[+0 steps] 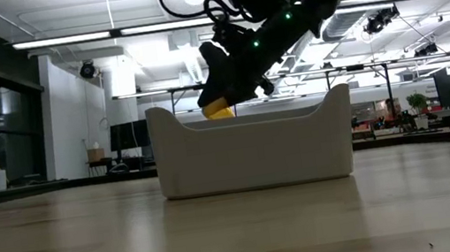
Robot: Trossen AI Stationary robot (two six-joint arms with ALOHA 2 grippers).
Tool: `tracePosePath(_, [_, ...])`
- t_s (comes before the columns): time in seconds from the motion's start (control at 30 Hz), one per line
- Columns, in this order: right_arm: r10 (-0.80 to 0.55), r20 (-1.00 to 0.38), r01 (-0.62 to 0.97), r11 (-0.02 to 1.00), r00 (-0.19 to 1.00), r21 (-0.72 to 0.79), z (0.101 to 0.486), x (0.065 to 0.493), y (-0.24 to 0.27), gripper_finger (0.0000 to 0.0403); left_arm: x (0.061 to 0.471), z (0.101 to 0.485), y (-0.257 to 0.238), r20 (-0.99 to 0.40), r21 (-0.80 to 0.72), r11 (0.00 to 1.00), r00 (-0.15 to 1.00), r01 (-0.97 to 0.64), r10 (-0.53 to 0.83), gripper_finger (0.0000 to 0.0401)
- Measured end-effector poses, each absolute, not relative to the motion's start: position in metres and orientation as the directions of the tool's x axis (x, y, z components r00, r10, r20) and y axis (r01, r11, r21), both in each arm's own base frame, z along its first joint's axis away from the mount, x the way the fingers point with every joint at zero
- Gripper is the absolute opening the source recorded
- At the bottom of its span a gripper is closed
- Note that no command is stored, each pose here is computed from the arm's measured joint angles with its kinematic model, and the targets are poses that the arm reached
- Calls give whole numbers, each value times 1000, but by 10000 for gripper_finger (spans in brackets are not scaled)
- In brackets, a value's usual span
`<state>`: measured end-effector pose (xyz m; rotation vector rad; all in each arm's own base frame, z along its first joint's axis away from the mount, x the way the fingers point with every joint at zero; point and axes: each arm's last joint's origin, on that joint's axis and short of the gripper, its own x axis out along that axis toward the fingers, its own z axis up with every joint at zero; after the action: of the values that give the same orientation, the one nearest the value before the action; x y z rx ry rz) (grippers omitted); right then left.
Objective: Pick and place medicine bottles into bin by pill shape (circle, oval)
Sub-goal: Put the orange capsule bottle into the blue bin, then return to Home Position
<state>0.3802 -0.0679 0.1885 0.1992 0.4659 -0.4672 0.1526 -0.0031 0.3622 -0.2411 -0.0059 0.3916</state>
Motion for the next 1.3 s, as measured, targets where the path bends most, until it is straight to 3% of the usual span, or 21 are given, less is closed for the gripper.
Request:
tracePosePath(0.37, [-414,-551,495,869,725,-1,211,389,-70,279,153,362,-4,-40,-210,909,932,-360,360,273])
tracePosePath(0.6, [-331,-600,400,916,729,-19,246,393,-67,283,153,362,-4,-41,-210,909,932,-360,359,273])
tracePosePath(0.87, [-294,-652,335,940,698,-65,292,343,-39,283,153,361,-4,-48,-206,909,932,-362,360,273])
tracePosePath(1.07, [-299,-583,413,908,755,70,295,284,-23,283,153,357,-2,-85,-187,904,923,-384,374,273])
tracePosePath(1.3, [-271,-371,368,904,888,220,305,248,-6,279,153,357,4,-89,-185,891,910,-415,405,273])
